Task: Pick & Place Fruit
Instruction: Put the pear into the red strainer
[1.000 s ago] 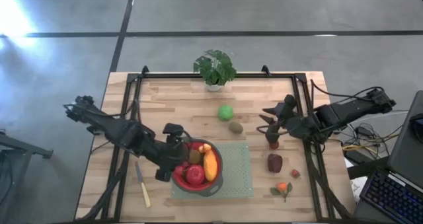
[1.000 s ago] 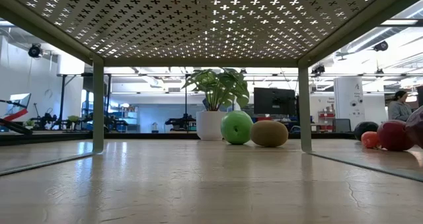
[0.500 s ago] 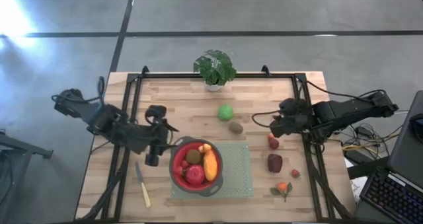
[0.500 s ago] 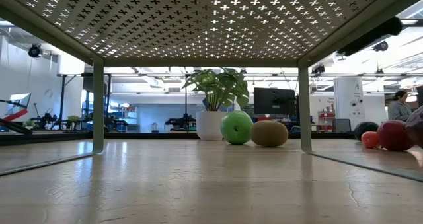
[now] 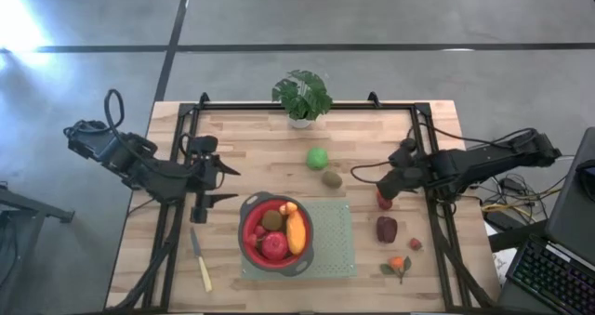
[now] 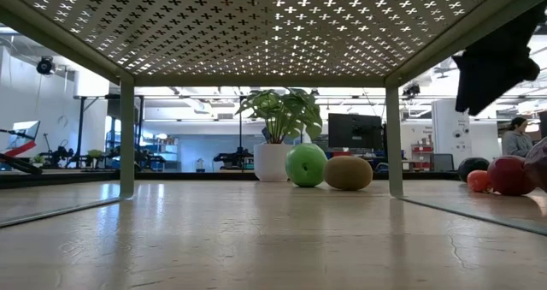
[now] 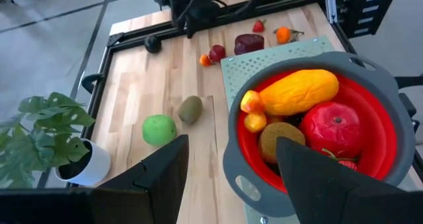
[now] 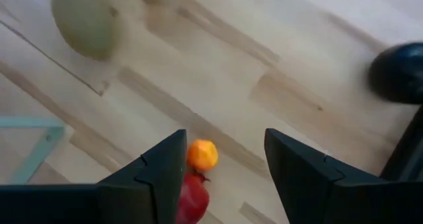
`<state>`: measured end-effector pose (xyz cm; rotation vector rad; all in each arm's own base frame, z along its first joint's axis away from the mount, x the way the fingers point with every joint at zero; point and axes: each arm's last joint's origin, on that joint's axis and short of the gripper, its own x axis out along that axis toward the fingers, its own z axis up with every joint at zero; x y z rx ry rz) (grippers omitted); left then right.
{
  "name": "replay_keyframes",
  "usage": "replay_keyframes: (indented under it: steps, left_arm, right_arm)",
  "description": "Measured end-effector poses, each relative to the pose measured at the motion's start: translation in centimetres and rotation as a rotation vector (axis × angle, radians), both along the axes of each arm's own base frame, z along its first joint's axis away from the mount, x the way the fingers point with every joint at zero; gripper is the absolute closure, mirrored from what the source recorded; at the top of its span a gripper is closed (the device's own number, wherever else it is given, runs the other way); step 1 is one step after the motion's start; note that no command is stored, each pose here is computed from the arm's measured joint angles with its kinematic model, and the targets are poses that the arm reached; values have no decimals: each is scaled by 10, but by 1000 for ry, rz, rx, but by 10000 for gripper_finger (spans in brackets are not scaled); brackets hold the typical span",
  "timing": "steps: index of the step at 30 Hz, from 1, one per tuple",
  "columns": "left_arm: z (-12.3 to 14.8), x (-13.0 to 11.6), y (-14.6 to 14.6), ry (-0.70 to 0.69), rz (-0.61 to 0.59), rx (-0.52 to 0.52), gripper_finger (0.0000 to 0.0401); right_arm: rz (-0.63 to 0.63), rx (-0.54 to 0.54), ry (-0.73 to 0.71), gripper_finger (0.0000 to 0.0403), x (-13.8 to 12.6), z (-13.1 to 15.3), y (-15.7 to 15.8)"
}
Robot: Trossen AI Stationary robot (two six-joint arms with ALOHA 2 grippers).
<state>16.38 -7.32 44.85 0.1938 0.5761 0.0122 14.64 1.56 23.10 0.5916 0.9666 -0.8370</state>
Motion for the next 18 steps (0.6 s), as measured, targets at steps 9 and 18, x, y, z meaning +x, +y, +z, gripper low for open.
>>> replay_keyframes:
  steps: [9,18]
  left_arm:
    - [0,1,0,2,0,1,169]
    - [0,1,0,2,0,1,169]
  right_arm:
    - [-8,57,-13,192,2,-24,-4]
    - [35,95,33,183,13,-45,-1]
